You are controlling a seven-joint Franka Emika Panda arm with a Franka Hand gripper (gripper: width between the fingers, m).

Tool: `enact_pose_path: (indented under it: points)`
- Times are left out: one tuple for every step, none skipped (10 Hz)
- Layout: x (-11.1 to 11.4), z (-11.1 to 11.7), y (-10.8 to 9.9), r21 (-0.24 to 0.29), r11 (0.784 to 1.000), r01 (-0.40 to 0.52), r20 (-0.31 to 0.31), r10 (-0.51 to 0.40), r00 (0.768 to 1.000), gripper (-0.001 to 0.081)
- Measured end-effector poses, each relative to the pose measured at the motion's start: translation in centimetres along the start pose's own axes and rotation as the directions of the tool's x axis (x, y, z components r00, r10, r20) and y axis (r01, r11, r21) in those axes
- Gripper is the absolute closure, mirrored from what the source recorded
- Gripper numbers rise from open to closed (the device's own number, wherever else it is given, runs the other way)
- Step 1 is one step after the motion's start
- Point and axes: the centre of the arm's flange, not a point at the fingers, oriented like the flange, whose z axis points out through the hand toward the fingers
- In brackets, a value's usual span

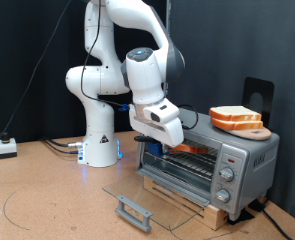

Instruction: Make a piece of toast with the oven

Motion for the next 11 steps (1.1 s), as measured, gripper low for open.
enact_pose_path:
  points:
    - [-1.0, -0.2, 0.6, -0.015, 1.000, -0.003, 0.036, 0.003, 0.999, 0.0395]
    - [-2.5, -0.6, 1.5, -0.029, 0.999, -0.027, 0.070, 0.029, 0.997, 0.0395]
    - [-3.9, -1.0, 2.2, -0.038, 0.998, -0.045, 0.086, 0.048, 0.995, 0.0395]
    - [-5.3, -1.5, 2.9, -0.035, 0.997, -0.064, 0.093, 0.067, 0.993, 0.0395]
    - [-6.6, -2.0, 3.6, -0.028, 0.997, -0.076, 0.095, 0.078, 0.992, 0.0395]
    - [-7.8, -2.5, 4.1, -0.023, 0.996, -0.081, 0.093, 0.083, 0.992, 0.0395]
    - [-8.8, -3.0, 4.6, -0.021, 0.996, -0.083, 0.084, 0.084, 0.993, 0.0395]
    - [-9.6, -3.6, 5.1, -0.020, 0.996, -0.085, 0.073, 0.086, 0.994, 0.0395]
    - [-10.2, -4.2, 5.4, -0.011, 0.996, -0.087, 0.051, 0.087, 0.995, 0.0395]
    - [-10.5, -4.8, 5.7, 0.002, 0.996, -0.085, 0.028, 0.085, 0.996, 0.0395]
    - [-10.5, -4.7, 5.6, 0.004, 0.996, -0.086, 0.032, 0.086, 0.996, 0.0395]
